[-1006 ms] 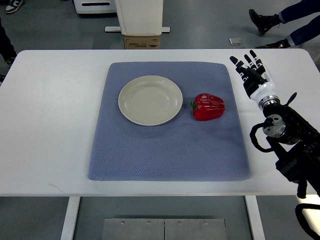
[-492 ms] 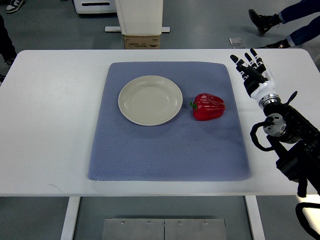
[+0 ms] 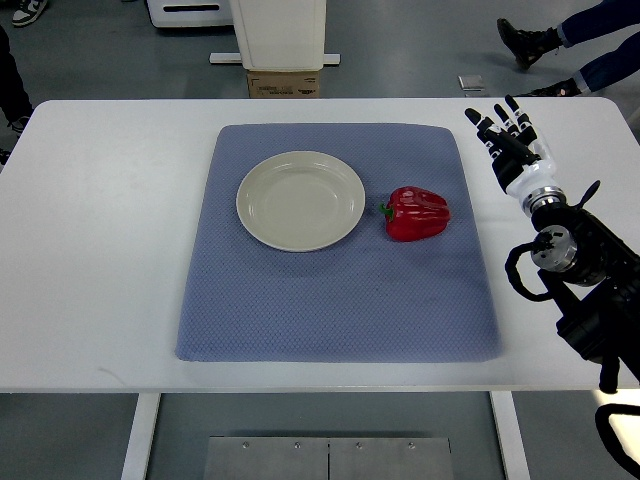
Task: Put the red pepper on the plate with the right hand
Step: 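Reach the right hand over the mat toward the red bell pepper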
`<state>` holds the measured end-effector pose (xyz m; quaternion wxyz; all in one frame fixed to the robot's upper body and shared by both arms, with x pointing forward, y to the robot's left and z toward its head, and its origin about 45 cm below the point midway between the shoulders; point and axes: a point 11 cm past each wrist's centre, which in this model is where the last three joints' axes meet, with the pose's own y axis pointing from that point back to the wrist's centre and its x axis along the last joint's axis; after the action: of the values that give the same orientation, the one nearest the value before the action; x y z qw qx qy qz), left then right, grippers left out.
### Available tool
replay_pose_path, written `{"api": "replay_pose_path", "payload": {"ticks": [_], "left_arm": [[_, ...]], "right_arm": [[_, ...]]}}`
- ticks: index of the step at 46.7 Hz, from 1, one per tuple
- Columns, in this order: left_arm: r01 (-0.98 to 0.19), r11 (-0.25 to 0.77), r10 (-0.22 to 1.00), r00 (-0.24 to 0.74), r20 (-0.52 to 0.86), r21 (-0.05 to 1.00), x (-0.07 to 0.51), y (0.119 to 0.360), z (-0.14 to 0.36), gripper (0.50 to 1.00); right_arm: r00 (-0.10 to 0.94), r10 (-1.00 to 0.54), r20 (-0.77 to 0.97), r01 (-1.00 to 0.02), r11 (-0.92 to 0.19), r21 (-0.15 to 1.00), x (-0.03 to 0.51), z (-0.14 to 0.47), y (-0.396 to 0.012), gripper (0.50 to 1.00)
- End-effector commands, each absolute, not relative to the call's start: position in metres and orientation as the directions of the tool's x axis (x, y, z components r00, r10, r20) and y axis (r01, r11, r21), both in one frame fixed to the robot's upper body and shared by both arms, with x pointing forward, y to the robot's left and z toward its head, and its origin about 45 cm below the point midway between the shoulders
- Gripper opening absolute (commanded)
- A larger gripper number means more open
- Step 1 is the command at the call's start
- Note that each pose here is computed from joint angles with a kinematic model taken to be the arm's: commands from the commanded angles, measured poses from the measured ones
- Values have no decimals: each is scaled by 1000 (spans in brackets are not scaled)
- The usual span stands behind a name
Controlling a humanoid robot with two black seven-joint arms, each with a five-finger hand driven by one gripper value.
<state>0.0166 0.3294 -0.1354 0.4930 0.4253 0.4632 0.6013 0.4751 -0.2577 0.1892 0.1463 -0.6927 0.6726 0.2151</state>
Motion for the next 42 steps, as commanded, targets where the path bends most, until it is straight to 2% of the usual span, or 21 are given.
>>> {"api": "replay_pose_path", "payload": {"ticks": [1, 30, 42], "left_arm": [[-200, -84, 987, -152, 54, 976, 17, 329, -135, 1000], [-200, -84, 987, -152, 54, 976, 17, 329, -135, 1000], [-200, -84, 987, -152, 54, 976, 17, 329, -135, 1000]], "right_arm": [[14, -877, -480, -994, -66, 91, 474, 188, -255, 1000], [104, -917, -385, -990, -134, 51, 482, 205, -240, 1000], [195, -954, -228, -979, -204, 17, 485, 220, -240, 1000]]}}
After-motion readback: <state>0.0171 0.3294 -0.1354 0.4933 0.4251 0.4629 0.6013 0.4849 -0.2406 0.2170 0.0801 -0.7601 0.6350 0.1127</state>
